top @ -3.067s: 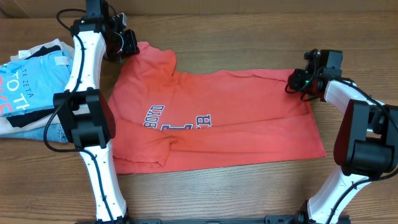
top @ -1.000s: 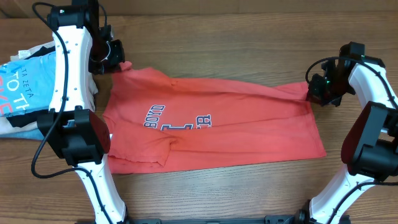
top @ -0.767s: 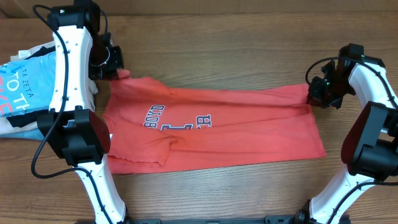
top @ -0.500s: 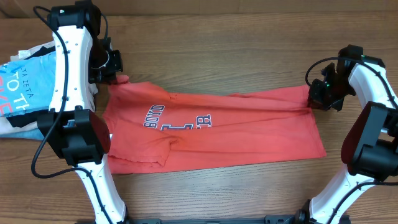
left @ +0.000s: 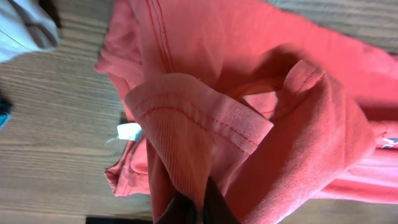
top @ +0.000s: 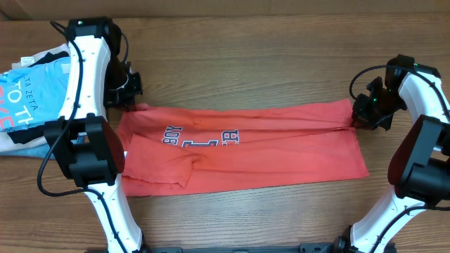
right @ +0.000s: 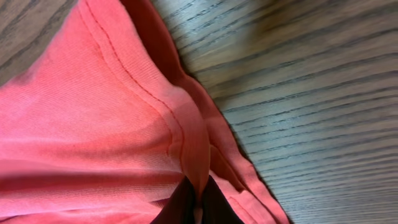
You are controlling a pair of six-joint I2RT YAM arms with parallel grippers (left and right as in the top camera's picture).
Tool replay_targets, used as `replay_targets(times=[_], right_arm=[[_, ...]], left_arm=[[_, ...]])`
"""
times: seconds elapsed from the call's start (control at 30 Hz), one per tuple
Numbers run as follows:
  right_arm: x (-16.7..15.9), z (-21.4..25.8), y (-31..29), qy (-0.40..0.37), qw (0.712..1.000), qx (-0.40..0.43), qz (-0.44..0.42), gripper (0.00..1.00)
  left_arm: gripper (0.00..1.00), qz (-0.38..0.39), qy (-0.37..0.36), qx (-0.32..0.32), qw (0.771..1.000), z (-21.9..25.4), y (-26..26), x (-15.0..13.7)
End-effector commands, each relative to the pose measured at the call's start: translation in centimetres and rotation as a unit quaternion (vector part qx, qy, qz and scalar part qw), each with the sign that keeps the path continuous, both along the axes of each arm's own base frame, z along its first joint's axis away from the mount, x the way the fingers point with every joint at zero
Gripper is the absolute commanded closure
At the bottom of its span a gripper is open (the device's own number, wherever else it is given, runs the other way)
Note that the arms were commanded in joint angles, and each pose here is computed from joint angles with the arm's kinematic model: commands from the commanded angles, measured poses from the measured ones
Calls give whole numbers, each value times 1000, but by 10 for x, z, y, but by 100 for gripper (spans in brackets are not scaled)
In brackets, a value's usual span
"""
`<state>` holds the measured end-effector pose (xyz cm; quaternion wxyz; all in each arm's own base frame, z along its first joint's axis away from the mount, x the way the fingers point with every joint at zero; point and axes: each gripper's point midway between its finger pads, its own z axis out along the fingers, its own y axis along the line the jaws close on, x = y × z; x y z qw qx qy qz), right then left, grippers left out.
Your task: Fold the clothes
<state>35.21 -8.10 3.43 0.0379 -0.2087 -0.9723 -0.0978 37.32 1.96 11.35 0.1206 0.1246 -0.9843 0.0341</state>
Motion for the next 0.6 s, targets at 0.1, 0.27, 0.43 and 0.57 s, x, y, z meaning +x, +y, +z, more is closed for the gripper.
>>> replay_targets(times=[0.1,0.27,0.43,0.57], right_arm=[[7,4,-8,-9,1000,-12,-2,93],[5,4,-7,-6,1000,-11,-2,93],[0,5,-5,5,1000,-8,-2,93],[-5,5,-3,16,1000,-4,-2,93]], left_arm=[[96,10,-20,6,1000,26,4,-16],[96,9,-10,5,1000,30,2,-35],[96,1,19,2,1000,22,0,-55],[96,0,39,18,999,16,5,-64]])
